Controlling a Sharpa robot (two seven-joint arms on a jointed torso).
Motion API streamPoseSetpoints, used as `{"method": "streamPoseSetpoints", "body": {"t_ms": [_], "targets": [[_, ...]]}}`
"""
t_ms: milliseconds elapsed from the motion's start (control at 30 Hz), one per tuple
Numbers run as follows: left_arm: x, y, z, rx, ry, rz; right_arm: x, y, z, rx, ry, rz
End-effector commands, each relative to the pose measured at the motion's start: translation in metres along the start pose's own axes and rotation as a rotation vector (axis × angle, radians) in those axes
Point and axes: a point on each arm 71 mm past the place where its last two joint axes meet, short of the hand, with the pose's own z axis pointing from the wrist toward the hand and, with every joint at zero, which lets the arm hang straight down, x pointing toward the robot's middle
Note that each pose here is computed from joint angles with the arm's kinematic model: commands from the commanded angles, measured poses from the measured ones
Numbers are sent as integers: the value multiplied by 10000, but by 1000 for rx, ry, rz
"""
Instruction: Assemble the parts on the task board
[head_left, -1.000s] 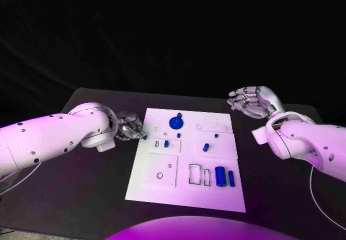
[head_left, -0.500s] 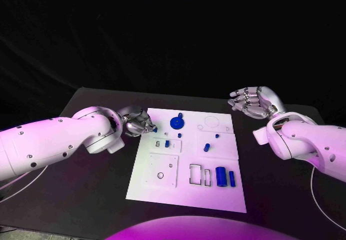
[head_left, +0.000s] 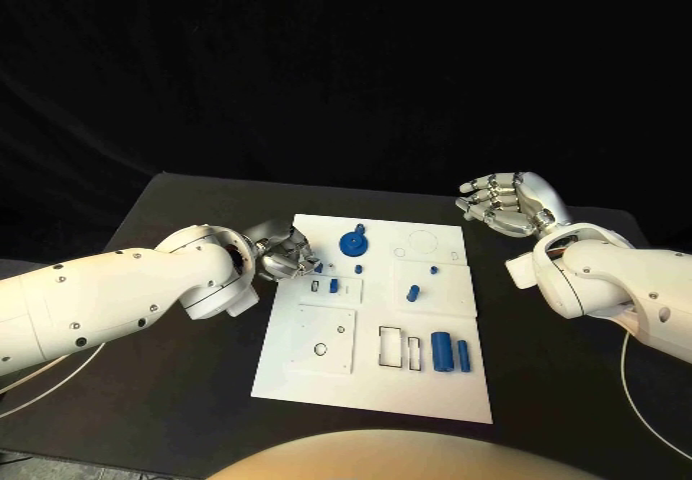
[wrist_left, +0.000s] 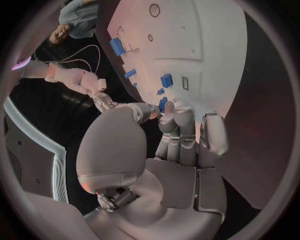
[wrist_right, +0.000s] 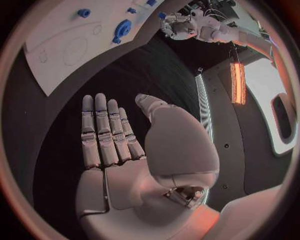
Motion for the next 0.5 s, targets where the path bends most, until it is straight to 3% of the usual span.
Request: {"method": "streamPoseSetpoints", "body": {"t_ms": [33, 500], "targets": [[43, 35, 15, -74, 36, 56, 19, 3, -1, -3, 17, 3], [71, 47, 38, -131, 50, 138, 27, 5, 1, -4, 18, 4]]}}
